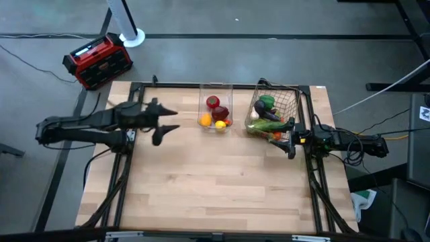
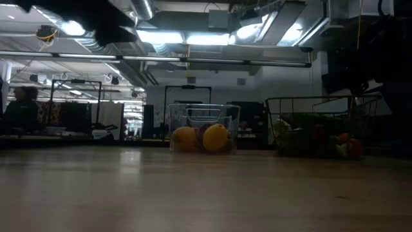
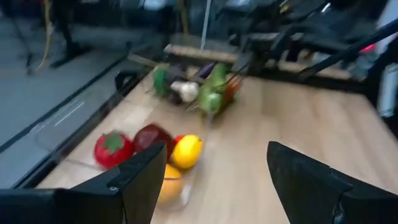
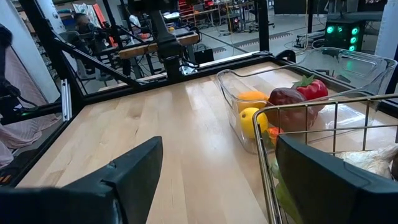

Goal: Sort produce into baskets
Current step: Return to Home Position

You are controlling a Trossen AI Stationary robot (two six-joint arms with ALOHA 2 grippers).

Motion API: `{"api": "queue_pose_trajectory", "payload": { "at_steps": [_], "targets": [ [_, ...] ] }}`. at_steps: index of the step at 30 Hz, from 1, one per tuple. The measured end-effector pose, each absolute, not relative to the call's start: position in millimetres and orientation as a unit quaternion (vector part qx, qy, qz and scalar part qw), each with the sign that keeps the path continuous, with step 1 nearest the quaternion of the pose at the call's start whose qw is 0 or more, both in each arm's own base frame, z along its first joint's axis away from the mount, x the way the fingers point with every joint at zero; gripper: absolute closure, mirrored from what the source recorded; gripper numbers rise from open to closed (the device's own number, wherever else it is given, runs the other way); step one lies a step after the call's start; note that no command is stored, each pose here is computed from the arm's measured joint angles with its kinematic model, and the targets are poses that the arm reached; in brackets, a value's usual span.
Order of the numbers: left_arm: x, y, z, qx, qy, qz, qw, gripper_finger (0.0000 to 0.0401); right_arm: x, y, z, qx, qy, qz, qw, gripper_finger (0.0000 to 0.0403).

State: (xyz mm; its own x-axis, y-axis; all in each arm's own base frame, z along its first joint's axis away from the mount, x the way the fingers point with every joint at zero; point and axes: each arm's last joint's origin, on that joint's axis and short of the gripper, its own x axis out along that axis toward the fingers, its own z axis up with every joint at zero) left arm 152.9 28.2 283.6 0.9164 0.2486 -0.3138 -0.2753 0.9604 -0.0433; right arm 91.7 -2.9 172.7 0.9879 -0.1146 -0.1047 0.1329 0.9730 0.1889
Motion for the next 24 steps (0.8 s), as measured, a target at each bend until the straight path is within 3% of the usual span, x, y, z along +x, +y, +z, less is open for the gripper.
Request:
{"api": "queue_pose_trajectory", "payload": {
  "at_steps": [10, 24],
  "targets": [
    [106.2, 14.4, 235.9, -0.039, 0.038, 0.104, 0.993, 0.0127, 91.7, -3.0, 172.7, 0.093, 0.047, -0.063, 0.993, 0.0095],
    [92.8, 12.3, 189.2, 0.018, -0.064, 0.092, 0.994, 0.0127, 91.7, -3.1, 172.7, 0.085, 0.047, -0.065, 0.993, 0.0095]
  ]
}}
